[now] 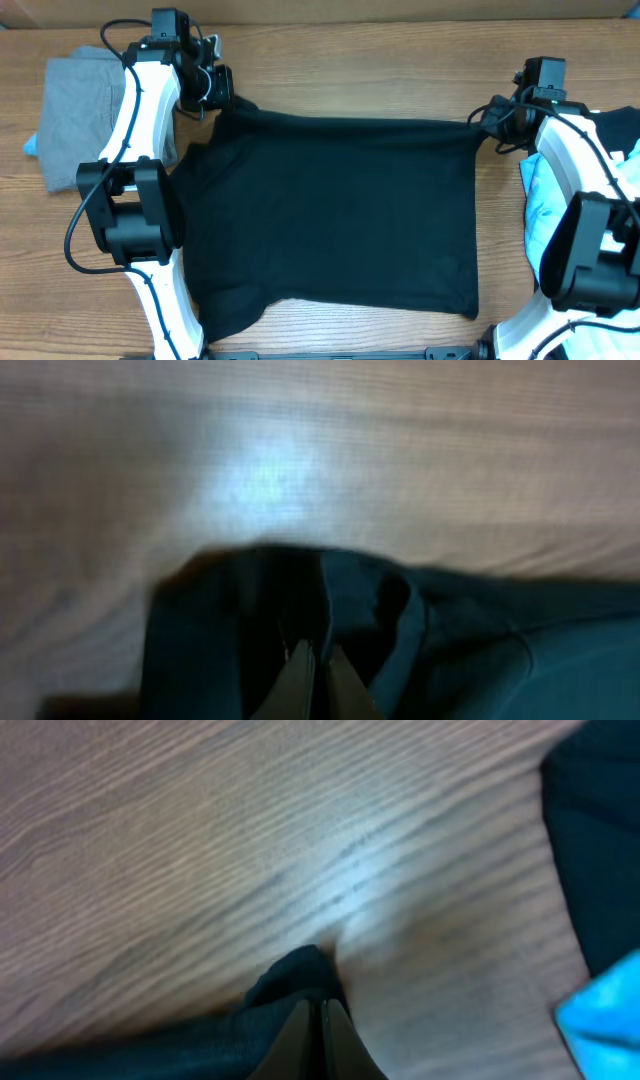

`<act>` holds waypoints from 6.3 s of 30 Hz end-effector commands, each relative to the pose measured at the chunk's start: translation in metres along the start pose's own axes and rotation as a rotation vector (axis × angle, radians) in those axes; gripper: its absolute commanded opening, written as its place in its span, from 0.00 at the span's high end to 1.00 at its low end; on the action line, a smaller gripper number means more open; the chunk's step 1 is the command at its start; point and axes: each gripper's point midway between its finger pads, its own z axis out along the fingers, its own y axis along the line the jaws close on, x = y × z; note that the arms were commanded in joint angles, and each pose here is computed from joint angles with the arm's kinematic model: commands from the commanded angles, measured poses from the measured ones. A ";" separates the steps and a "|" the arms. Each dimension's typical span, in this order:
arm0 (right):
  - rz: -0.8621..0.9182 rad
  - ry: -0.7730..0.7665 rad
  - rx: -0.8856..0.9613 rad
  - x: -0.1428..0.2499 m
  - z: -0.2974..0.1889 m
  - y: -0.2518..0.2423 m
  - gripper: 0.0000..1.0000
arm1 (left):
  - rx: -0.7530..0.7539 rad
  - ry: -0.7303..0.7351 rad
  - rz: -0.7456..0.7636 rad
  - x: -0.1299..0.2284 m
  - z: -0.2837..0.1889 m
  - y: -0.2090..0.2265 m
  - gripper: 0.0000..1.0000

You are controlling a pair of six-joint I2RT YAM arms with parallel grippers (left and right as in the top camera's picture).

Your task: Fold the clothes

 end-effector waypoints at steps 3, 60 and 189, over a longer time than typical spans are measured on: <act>0.002 -0.026 -0.001 -0.009 -0.030 0.000 0.96 | -0.077 -0.016 0.062 0.004 -0.040 -0.008 0.96; -0.009 0.415 -0.049 0.094 -0.061 -0.006 0.37 | -0.230 0.391 0.026 0.101 -0.076 0.027 0.28; -0.005 0.329 -0.116 0.086 -0.076 0.006 0.33 | -0.343 0.395 0.317 0.193 0.006 -0.062 0.69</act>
